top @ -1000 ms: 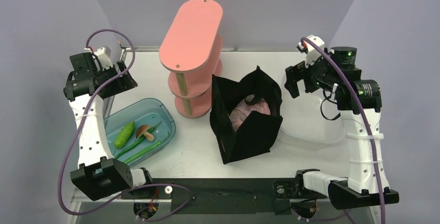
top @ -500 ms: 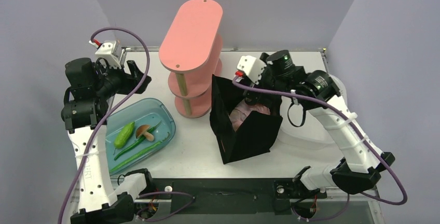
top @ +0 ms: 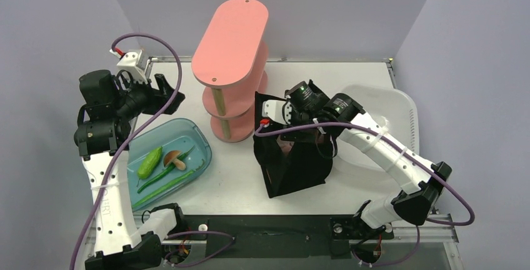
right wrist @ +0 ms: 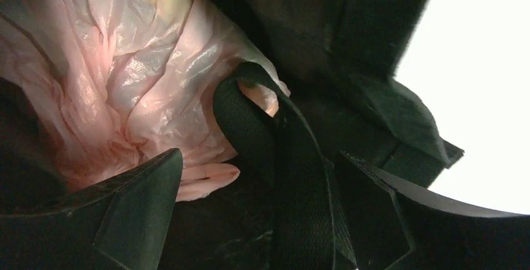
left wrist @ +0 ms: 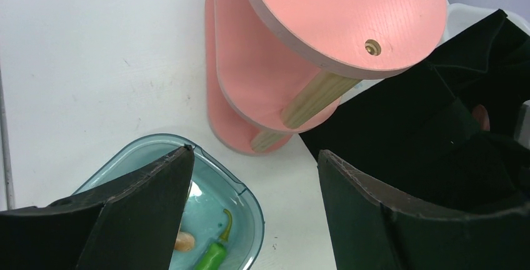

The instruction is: Untie the knot of the grocery bags and take out the mixed food

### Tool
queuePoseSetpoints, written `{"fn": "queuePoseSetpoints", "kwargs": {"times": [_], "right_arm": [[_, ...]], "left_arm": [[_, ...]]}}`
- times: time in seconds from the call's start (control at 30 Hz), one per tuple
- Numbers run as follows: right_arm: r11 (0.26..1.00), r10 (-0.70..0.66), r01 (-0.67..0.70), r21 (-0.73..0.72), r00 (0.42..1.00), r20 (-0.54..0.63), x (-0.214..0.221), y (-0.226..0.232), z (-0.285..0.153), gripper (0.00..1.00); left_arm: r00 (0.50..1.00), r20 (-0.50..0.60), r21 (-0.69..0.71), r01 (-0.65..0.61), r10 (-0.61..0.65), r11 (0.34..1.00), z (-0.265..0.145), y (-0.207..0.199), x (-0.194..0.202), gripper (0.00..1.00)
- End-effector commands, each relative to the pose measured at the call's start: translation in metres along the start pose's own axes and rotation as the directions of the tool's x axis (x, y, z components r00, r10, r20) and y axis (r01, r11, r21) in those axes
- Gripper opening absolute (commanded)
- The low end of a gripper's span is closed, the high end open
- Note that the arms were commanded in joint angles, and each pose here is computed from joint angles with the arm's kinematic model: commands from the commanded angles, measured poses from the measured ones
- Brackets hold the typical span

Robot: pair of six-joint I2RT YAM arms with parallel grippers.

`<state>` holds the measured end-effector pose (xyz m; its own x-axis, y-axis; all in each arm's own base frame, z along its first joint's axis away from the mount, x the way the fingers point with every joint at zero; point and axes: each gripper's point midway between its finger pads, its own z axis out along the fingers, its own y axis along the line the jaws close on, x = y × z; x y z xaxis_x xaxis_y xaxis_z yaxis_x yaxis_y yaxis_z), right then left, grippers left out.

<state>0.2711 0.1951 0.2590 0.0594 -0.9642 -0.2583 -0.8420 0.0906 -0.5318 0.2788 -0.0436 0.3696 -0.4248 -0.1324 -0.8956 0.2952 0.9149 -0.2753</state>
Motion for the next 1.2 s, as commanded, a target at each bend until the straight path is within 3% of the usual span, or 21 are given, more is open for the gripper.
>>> {"fn": "queuePoseSetpoints", "kwargs": {"times": [0.0,0.13,0.27,0.3,0.33,0.43,0.47,0.7,0.9,1.07,1.17], "right_arm": [[0.997,-0.057,0.055,-0.061,0.998,-0.031,0.006,0.020,0.028,0.87],[0.994,-0.076,0.071,-0.083,0.995,-0.059,0.012,0.031,0.051,0.85],[0.993,-0.068,0.059,-0.101,0.994,-0.087,0.019,0.033,0.066,0.71],[0.994,-0.054,0.044,-0.105,0.994,-0.095,0.022,0.032,0.069,0.57],[0.995,-0.043,0.034,-0.096,0.995,-0.092,0.021,0.028,0.068,0.50],[0.999,0.022,-0.025,-0.038,0.997,-0.069,0.014,0.005,0.057,0.03],[0.999,0.039,-0.041,-0.025,0.998,-0.056,0.012,0.000,0.052,0.00],[0.970,0.205,-0.233,0.072,0.938,0.279,-0.025,-0.041,-0.043,0.00],[0.896,0.350,-0.425,0.126,0.853,0.387,-0.006,-0.062,-0.088,0.00],[0.720,0.559,-0.677,0.153,0.696,0.451,0.036,-0.088,-0.116,0.00],[0.583,0.659,-0.796,0.166,0.582,0.477,0.065,-0.101,-0.121,0.00]], "left_arm": [[0.999,0.015,0.010,-0.035,0.035,0.999,-0.005,-0.005,-0.005,0.71],[0.999,0.013,0.004,-0.036,0.036,0.999,-0.006,-0.004,-0.007,0.71],[0.999,0.011,-0.004,-0.033,0.033,0.999,-0.005,-0.003,-0.009,0.71],[0.999,0.011,-0.006,-0.032,0.032,0.999,-0.005,-0.002,-0.009,0.71],[0.999,0.010,-0.008,-0.034,0.034,0.999,-0.005,-0.002,-0.009,0.71],[0.999,0.013,-0.010,-0.038,0.038,0.999,-0.004,-0.001,-0.010,0.71],[0.999,0.014,-0.009,-0.040,0.040,0.999,-0.004,-0.001,-0.011,0.71],[0.997,0.031,0.039,-0.077,0.076,0.996,0.002,-0.007,-0.019,0.71],[0.976,0.057,0.119,-0.217,0.211,0.969,0.008,-0.025,-0.026,0.71],[0.935,0.090,0.221,-0.354,0.342,0.909,0.010,-0.054,-0.027,0.71],[0.882,0.117,0.343,-0.467,0.456,0.815,0.013,-0.091,-0.015,0.71]]}}
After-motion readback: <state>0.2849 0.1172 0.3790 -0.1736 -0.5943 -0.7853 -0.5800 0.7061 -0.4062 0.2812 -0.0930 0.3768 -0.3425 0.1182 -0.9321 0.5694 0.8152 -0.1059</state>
